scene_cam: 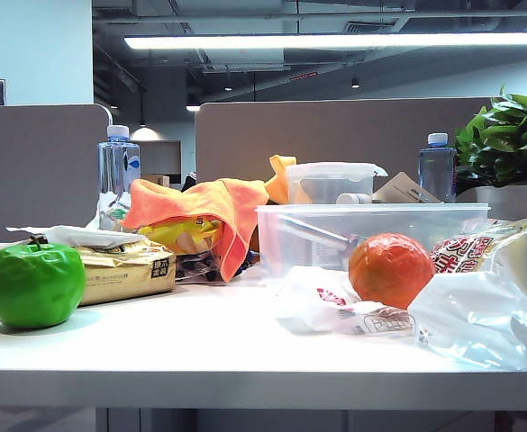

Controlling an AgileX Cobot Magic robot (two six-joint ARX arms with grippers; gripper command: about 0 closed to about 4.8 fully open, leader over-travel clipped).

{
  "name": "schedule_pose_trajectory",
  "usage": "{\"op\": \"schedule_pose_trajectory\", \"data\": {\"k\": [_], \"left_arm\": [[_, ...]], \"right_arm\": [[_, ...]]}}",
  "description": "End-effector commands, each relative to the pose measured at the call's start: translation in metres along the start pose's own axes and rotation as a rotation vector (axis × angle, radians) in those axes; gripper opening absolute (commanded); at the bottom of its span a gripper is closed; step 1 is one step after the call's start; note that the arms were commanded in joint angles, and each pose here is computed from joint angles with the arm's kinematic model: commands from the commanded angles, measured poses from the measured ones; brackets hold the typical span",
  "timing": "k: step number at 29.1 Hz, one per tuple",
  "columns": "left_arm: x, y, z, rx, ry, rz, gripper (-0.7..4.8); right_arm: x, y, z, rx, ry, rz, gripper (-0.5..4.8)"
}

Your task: Pick up the metal ice scoop from the table and place it inside the transparent plastic box.

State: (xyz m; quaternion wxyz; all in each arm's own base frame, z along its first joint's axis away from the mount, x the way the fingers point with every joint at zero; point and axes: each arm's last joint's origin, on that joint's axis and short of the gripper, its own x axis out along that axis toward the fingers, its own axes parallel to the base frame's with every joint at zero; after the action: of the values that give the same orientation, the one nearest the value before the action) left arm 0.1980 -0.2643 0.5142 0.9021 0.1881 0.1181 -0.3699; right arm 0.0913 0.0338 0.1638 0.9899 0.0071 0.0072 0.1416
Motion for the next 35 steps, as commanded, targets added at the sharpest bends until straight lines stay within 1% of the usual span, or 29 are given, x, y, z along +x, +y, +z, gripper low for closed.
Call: {"op": "schedule_pose_trajectory", "data": {"k": [1, 3, 6, 7, 10, 12, 14, 15, 18, 19, 21, 24, 27, 30, 35], "left_arm": [[-0.045, -0.017, 0.013, 0.054, -0.092, 0.015, -0.06], [-0.067, -0.025, 0.015, 0.057, -0.132, -0.032, -0.06], [-0.106, -0.032, 0.009, 0.057, -0.195, -0.089, -0.06], [-0.117, -0.034, 0.005, 0.058, -0.21, -0.098, -0.05], [-0.149, -0.038, -0.012, 0.044, -0.262, -0.073, -0.06], [-0.165, -0.04, -0.029, 0.02, -0.312, -0.094, -0.06], [-0.174, -0.041, -0.05, -0.034, -0.354, -0.126, -0.06], [-0.177, -0.042, -0.065, -0.066, -0.374, -0.143, -0.06], [-0.178, -0.047, -0.109, -0.123, -0.405, -0.178, -0.06], [-0.177, -0.05, -0.125, -0.135, -0.408, -0.189, -0.06], [-0.175, -0.054, -0.148, -0.149, -0.409, -0.206, -0.06], [-0.174, -0.054, -0.179, -0.184, -0.378, -0.212, -0.06], [-0.174, -0.053, -0.196, -0.162, -0.344, -0.212, -0.05], [-0.176, -0.051, -0.207, -0.121, -0.282, -0.213, -0.05], [-0.175, -0.052, -0.213, -0.079, -0.219, -0.213, -0.05]], "right_arm": [[0.0, -0.008, 0.002, 0.003, -0.019, -0.076, -0.01], [0.0, -0.013, 0.002, 0.003, -0.02, -0.129, -0.01], [-0.001, -0.02, 0.003, 0.003, -0.022, -0.205, -0.01], [-0.001, -0.022, 0.003, 0.003, -0.022, -0.228, -0.01], [-0.002, -0.028, 0.003, 0.004, -0.023, -0.288, -0.01], [-0.003, -0.029, 0.003, 0.004, -0.023, -0.309, -0.01], [-0.003, -0.029, 0.003, 0.004, -0.023, -0.31, -0.01], [-0.003, -0.029, 0.003, 0.004, -0.023, -0.308, -0.01], [-0.003, -0.029, 0.003, 0.004, -0.023, -0.31, -0.01], [-0.003, -0.029, 0.003, 0.004, -0.023, -0.31, -0.01], [-0.003, -0.029, 0.003, 0.004, -0.023, -0.31, -0.01], [-0.003, -0.029, 0.003, 0.004, -0.023, -0.308, -0.01], [-0.003, -0.029, 0.003, 0.004, -0.024, -0.309, -0.01], [-0.002, -0.029, 0.003, 0.004, -0.025, -0.303, -0.01], [-0.002, -0.029, 0.003, 0.004, -0.025, -0.306, -0.01]]}}
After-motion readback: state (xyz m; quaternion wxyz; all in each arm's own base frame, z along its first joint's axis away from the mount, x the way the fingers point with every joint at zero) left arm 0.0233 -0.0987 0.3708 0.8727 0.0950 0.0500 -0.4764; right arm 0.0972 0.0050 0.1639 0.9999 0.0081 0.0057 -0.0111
